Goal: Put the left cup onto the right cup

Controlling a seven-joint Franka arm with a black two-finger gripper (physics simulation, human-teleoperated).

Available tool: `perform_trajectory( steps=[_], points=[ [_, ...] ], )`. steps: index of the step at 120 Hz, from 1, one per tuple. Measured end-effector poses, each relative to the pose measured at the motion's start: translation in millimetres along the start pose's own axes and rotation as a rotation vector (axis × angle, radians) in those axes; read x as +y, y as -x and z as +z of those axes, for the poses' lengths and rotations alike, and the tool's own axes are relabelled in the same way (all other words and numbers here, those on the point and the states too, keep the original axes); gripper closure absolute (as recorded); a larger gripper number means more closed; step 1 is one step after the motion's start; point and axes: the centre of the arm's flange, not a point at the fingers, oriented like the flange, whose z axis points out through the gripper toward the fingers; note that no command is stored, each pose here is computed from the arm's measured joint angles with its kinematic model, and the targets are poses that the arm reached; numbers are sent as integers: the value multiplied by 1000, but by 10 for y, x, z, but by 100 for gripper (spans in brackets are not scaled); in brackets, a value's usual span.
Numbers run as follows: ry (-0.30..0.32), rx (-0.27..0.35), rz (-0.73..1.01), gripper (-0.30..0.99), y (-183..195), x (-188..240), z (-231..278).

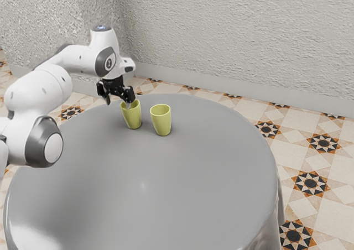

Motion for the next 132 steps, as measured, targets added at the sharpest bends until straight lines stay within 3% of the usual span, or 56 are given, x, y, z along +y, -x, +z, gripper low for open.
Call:
perform_trajectory(
  steps=[45, 98, 132],
  points=[
    [-3, -5, 4, 3, -4, 21, 136],
    [-1, -8, -3, 57, -3, 60, 164],
    [-1, -9, -19, 73, -2, 63, 171]
  ],
)
